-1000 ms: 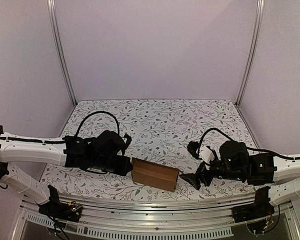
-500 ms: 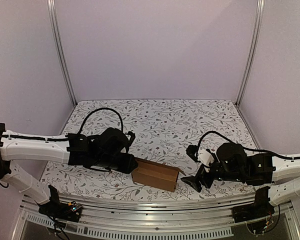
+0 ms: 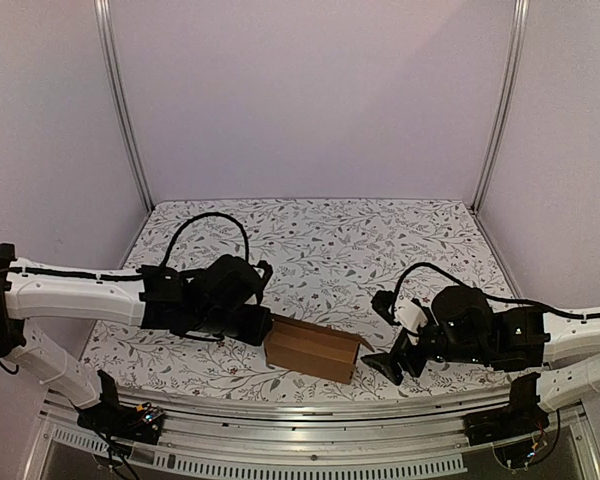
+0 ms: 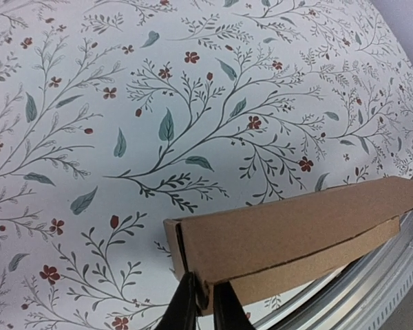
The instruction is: Fold the paper box
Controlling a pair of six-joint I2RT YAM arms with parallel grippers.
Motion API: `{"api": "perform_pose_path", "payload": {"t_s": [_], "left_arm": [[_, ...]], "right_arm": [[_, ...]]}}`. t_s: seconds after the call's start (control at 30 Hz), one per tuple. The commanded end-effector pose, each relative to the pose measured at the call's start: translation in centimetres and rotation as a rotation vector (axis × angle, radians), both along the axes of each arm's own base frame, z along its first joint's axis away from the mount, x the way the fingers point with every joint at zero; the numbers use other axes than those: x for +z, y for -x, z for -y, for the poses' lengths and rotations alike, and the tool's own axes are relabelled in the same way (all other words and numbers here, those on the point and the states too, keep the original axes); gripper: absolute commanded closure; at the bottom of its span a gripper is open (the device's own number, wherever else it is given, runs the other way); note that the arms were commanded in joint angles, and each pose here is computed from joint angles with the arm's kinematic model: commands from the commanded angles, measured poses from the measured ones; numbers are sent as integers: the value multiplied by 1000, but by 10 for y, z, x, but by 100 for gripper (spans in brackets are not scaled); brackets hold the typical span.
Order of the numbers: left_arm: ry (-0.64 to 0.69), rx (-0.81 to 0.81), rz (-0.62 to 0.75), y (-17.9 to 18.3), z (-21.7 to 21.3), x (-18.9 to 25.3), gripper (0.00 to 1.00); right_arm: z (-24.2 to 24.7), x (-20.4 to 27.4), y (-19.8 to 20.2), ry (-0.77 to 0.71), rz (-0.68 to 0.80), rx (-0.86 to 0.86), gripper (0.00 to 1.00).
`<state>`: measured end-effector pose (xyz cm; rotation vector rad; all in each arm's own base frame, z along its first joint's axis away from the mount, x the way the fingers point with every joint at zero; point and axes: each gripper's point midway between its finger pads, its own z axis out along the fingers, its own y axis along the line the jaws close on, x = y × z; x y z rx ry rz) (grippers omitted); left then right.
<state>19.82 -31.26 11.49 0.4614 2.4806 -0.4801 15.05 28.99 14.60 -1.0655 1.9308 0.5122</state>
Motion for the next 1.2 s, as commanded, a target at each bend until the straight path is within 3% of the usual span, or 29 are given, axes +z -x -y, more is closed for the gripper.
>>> {"api": "perform_pose_path", "payload": {"t_s": [0.0,0.63,1.17], "left_arm": [[-40,-2,1,3,0,-10,92],[-66,6,12,3,6,-20,99],[-72,8,11,4,7,-18,100]], "right_arm": [[-7,7,2,-24,-13,13,1],[-9,17,10,-71,-68,26,1],[-11,-4,13,58,-70,47,51]]}}
